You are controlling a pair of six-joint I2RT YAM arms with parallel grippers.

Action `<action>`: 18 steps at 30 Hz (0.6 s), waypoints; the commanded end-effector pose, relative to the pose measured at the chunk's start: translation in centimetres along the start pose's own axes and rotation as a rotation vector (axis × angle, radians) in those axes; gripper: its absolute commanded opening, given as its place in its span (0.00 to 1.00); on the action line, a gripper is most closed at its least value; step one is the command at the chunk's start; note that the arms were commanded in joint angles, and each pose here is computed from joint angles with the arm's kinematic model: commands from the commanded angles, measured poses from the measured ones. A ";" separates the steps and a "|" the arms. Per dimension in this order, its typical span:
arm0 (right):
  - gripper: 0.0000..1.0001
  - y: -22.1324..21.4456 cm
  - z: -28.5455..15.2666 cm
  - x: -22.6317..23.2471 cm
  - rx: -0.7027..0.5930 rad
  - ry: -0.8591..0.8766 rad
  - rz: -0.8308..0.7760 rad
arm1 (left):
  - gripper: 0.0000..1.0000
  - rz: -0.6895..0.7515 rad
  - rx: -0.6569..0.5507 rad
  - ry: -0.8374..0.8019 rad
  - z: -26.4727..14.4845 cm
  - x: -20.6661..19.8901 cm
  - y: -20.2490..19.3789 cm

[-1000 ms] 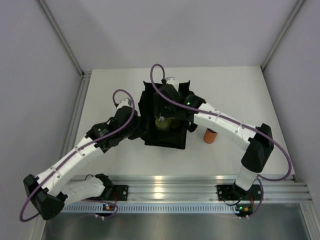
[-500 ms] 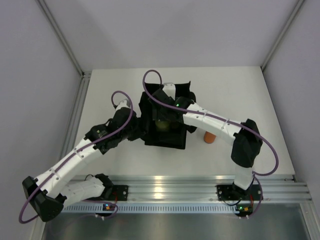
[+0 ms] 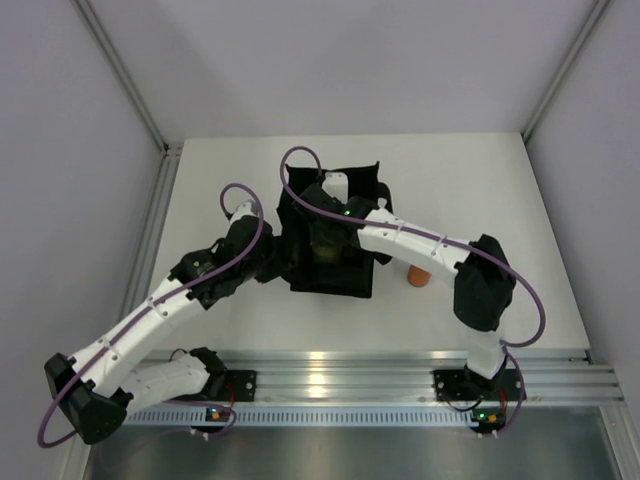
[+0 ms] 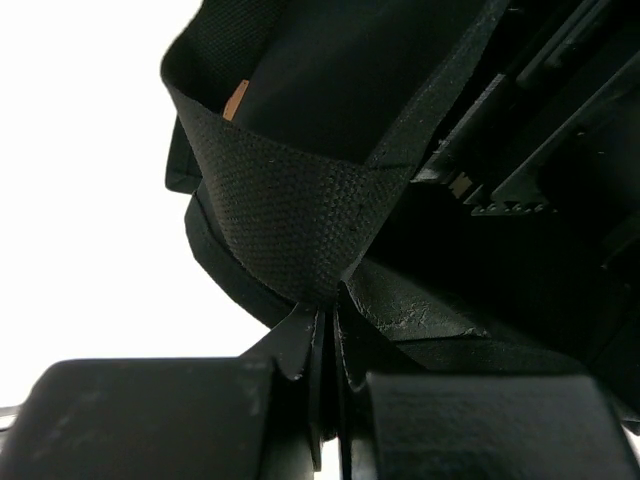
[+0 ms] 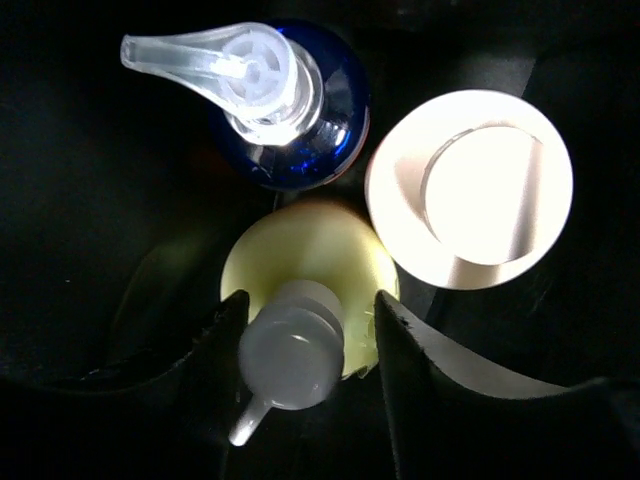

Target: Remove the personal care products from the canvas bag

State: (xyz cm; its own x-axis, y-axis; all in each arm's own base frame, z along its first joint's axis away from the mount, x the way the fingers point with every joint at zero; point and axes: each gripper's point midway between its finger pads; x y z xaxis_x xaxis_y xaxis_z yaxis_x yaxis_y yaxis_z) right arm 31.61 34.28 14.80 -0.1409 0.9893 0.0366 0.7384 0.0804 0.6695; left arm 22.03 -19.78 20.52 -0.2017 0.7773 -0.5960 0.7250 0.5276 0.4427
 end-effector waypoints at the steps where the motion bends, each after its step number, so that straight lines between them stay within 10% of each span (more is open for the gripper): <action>1: 0.45 -1.3 -0.2 0.5 0.025 -0.002 -0.037 | 0.00 -0.011 0.013 0.010 0.1 0.5 -0.5; 12: 0.05 -0.8 -0.5 0.7 0.022 0.025 -0.108 | 0.00 0.030 -0.011 0.022 0.2 0.9 0.0; 18: 0.00 1.0 -2.0 1.2 -0.035 0.083 -0.169 | 0.00 0.049 -0.004 0.032 0.5 1.0 -0.1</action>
State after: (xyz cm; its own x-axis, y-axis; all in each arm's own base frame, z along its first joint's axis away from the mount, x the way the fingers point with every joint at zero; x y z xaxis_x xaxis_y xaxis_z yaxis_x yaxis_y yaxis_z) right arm 31.60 34.33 15.21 -0.2340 0.9717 -0.0339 0.7060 0.1938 0.6812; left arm 22.02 -19.56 20.46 -0.1856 0.7902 -0.5841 0.7253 0.5112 0.4611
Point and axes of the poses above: each gripper's point midway between its finger pads, its own z axis out along the fingers, its own x axis along the line the jaws close on, y = z × x, and after that the axes turned 4 degrees about -z, right-handed
